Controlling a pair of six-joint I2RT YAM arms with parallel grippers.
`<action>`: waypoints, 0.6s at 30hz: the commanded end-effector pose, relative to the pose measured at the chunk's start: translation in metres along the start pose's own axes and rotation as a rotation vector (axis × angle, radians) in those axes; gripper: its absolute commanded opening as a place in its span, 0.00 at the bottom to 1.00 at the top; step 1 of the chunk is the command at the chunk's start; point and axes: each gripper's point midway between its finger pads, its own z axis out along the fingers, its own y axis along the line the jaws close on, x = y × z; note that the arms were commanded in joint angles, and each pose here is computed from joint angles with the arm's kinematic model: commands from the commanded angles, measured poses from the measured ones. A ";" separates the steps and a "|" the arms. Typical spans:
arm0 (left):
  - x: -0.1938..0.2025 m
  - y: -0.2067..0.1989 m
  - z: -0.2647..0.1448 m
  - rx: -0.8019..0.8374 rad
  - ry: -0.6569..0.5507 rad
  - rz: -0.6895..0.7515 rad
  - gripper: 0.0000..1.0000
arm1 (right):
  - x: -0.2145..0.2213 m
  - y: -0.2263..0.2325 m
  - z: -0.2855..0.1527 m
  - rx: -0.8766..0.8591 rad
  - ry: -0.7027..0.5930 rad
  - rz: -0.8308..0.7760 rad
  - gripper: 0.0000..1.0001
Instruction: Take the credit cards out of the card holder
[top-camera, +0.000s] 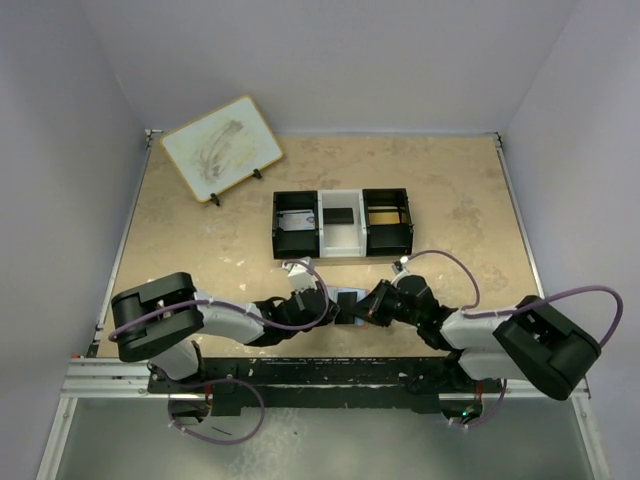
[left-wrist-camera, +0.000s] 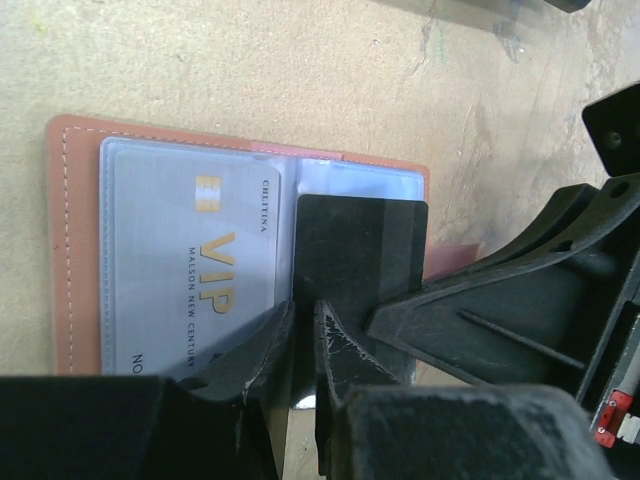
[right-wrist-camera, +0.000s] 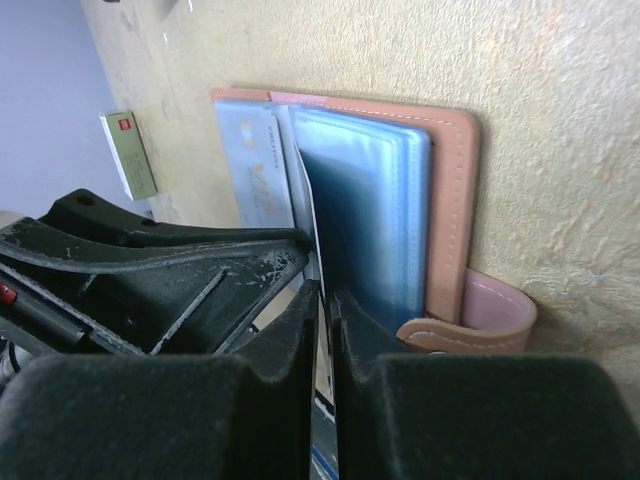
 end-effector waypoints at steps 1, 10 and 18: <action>0.013 0.002 0.003 -0.016 0.039 0.043 0.10 | 0.000 0.023 0.004 -0.071 0.023 -0.044 0.12; -0.004 0.001 -0.009 -0.025 -0.014 0.051 0.14 | -0.011 0.025 0.004 -0.035 -0.021 -0.094 0.00; -0.056 -0.024 -0.046 -0.033 -0.121 0.215 0.41 | -0.065 0.072 -0.030 -0.014 -0.249 -0.463 0.00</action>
